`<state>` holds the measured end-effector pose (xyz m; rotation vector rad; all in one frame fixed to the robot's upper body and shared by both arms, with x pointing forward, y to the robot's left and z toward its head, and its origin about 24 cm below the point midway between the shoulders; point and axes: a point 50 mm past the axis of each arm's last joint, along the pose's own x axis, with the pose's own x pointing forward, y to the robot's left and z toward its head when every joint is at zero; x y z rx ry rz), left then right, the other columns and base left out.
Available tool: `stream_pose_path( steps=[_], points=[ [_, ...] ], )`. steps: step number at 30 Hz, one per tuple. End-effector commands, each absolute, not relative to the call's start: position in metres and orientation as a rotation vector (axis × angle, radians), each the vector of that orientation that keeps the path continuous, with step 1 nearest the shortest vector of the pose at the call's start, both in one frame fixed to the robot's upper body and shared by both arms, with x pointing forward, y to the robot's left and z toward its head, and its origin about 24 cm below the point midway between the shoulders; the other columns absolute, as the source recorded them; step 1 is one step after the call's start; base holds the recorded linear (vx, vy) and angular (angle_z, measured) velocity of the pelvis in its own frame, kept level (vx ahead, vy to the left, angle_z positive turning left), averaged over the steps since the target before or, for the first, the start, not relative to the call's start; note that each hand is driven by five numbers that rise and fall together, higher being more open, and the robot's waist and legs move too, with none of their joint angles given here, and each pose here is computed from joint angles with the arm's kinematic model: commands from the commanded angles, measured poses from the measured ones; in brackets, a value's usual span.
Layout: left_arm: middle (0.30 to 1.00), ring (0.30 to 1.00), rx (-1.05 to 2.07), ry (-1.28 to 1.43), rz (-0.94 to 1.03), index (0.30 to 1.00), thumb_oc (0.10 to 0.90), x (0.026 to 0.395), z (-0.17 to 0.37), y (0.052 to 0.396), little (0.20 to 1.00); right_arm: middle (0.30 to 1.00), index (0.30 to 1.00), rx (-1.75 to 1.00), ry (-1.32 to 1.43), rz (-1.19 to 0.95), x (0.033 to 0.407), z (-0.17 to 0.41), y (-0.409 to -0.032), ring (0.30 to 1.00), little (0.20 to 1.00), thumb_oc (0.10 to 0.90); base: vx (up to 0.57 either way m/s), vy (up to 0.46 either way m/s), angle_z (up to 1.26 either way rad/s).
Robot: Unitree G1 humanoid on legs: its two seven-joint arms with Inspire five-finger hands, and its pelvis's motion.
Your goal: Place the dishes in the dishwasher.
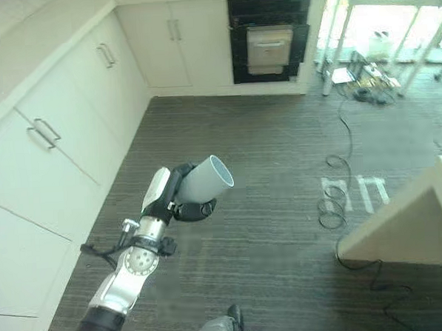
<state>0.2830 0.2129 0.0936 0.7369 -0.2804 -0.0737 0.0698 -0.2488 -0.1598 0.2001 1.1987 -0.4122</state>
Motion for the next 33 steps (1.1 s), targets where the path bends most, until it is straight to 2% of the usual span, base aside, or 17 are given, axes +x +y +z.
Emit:
stream_pose_path(
  steps=[1,5,7,15,23,27,33],
  points=[
    [0.300,0.300,0.704,-0.562,-0.056,0.300,0.400,0.281,0.143,0.201,0.300,0.900,0.900,0.175,1.168,-0.317,0.089,-0.159,-0.234,0.900,0.900,0.800,0.20,0.064,0.14],
    [0.300,0.300,0.742,-0.577,-0.043,0.300,0.400,0.280,0.146,0.202,0.300,0.900,0.900,0.184,1.122,-0.318,0.105,-0.155,-0.232,0.900,0.900,0.800,0.25,-0.062,-0.09],
    [0.300,0.300,0.813,-0.533,0.002,0.300,0.400,0.279,0.143,0.212,0.300,0.900,0.900,0.101,1.118,-0.278,0.111,-0.152,-0.237,0.900,0.900,0.800,0.43,-0.247,0.18],
    [0.300,0.300,0.798,-0.491,0.006,0.300,0.400,0.269,0.125,0.219,0.300,0.900,0.900,0.079,1.138,-0.282,0.094,-0.155,-0.244,0.900,0.900,0.800,0.49,-0.240,0.20],
    [0.300,0.300,0.757,-0.467,0.001,0.300,0.400,0.267,0.130,0.224,0.300,0.900,0.900,0.018,1.083,-0.272,0.106,-0.144,-0.268,0.900,0.900,0.800,0.52,-0.376,-0.44],
    [0.300,0.300,0.766,-0.449,0.048,0.300,0.400,0.265,0.126,0.234,0.300,0.900,0.900,-0.012,1.105,-0.226,0.117,-0.144,-0.265,0.900,0.900,0.800,0.52,0.101,-0.70],
    [0.300,0.300,0.770,-0.386,0.075,0.300,0.400,0.261,0.119,0.251,0.300,0.900,0.900,-0.054,1.190,-0.241,0.101,-0.150,-0.266,0.900,0.900,0.800,0.61,0.237,-1.15]
  ],
)
